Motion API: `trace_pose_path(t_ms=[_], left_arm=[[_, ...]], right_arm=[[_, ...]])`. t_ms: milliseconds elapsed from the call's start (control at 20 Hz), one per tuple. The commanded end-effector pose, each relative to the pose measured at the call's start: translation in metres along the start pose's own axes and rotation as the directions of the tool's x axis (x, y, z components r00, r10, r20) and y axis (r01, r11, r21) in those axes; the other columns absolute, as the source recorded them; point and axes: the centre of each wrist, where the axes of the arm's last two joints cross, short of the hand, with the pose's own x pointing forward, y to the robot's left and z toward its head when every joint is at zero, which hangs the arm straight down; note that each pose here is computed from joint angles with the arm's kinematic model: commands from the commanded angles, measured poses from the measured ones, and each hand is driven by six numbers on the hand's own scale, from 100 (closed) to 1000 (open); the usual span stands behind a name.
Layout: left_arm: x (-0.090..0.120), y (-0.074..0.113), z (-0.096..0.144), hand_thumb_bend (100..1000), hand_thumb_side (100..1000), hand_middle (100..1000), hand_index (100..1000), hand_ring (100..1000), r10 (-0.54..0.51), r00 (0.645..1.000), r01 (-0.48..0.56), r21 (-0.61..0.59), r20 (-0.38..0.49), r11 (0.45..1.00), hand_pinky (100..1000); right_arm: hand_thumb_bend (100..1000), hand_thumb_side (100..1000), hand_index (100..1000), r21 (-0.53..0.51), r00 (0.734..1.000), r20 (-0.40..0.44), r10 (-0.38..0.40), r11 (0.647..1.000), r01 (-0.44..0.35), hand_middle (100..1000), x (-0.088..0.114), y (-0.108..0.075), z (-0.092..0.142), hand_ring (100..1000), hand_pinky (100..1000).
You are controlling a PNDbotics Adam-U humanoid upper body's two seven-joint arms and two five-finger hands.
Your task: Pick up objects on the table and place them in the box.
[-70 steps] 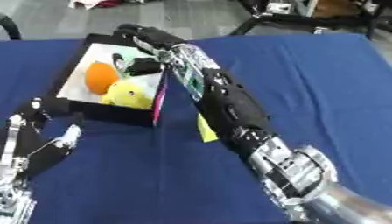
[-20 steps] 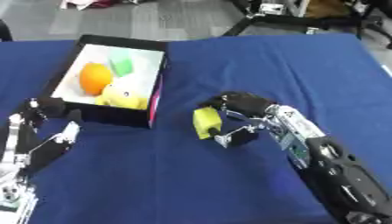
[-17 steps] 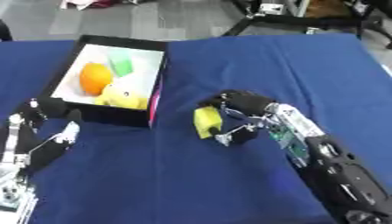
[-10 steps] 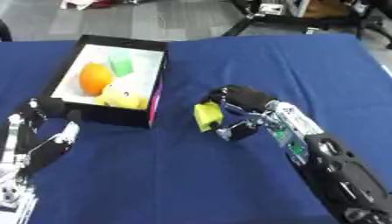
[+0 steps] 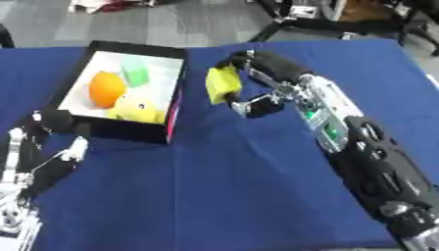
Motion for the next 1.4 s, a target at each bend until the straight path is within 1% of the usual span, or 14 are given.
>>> trace_pose_path(t_ms=[50,250,350,500,700,750,800,850,950,1050,1150,1250,1350,1400], left_arm=[[0.006,-0.001,-0.004,311,100,581,555,766,0.007,1.000,-0.006,-0.009,0.026,1.000,738],[0.009,-0.005,-0.006,311,100,581,555,766,0.022,0.999,-0.021,-0.023,0.038,1.000,738],[0.011,-0.008,-0.007,312,100,581,555,766,0.030,0.999,-0.029,-0.031,0.045,0.999,738],[0.014,-0.010,-0.009,312,100,581,555,765,0.042,0.998,-0.040,-0.040,0.053,0.998,738],[0.016,-0.014,-0.010,313,100,580,555,765,0.053,0.997,-0.050,-0.051,0.062,0.997,738],[0.017,-0.014,-0.010,313,100,580,555,765,0.055,0.997,-0.052,-0.054,0.063,0.997,738],[0.017,-0.015,-0.010,314,100,580,555,765,0.057,0.996,-0.054,-0.056,0.064,0.997,738],[0.017,-0.015,-0.011,314,100,580,555,765,0.059,0.996,-0.055,-0.057,0.065,0.997,738],[0.018,-0.016,-0.011,314,100,580,555,765,0.060,0.996,-0.056,-0.058,0.066,0.997,738],[0.018,-0.016,-0.011,314,100,580,555,765,0.060,0.996,-0.056,-0.057,0.066,0.997,738],[0.017,-0.015,-0.011,315,100,580,555,765,0.059,0.996,-0.055,-0.056,0.065,0.997,738],[0.017,-0.015,-0.011,315,100,580,555,765,0.057,0.996,-0.053,-0.053,0.064,0.997,737],[0.016,-0.013,-0.010,315,100,579,555,765,0.052,0.997,-0.049,-0.048,0.061,0.998,738],[0.015,-0.012,-0.010,313,100,579,555,765,0.049,0.997,-0.046,-0.044,0.058,0.998,737]], right_arm=[[100,203,833,-0.035,0.999,-0.010,-0.037,0.999,0.037,529,-0.001,-0.016,-0.019,716,851],[100,207,831,-0.021,0.995,-0.012,-0.099,0.995,0.099,531,0.009,-0.021,-0.054,705,840],[100,209,833,-0.006,0.991,-0.016,-0.135,0.991,0.135,537,0.016,-0.015,-0.071,704,836],[100,206,841,0.018,0.985,-0.012,-0.172,0.985,0.173,552,0.027,0.001,-0.093,709,841],[100,200,914,0.090,0.981,-0.010,-0.192,0.977,0.192,756,0.037,0.034,-0.110,759,859],[100,255,944,0.110,0.981,-0.011,-0.194,0.975,0.194,808,0.037,0.042,-0.112,772,864],[100,385,957,0.125,0.981,-0.009,-0.194,0.973,0.194,838,0.038,0.050,-0.114,781,866],[100,581,976,0.134,0.981,-0.007,-0.192,0.972,0.191,895,0.038,0.057,-0.115,804,876],[100,715,988,0.138,0.985,0.003,-0.173,0.976,0.171,966,0.037,0.064,-0.115,835,890],[100,759,993,0.114,0.990,0.010,-0.140,0.984,0.138,1000,0.036,0.063,-0.116,853,897],[100,758,994,0.074,0.994,0.019,-0.103,0.992,0.101,1000,0.036,0.058,-0.116,860,899],[100,713,994,0.029,0.997,0.023,-0.077,0.997,0.076,1000,0.033,0.052,-0.114,860,897],[100,562,986,-0.040,0.997,0.021,-0.070,0.997,0.071,1000,0.029,0.039,-0.110,845,887],[100,442,978,-0.080,0.997,0.016,-0.069,0.994,0.070,1000,0.026,0.031,-0.107,837,880]])
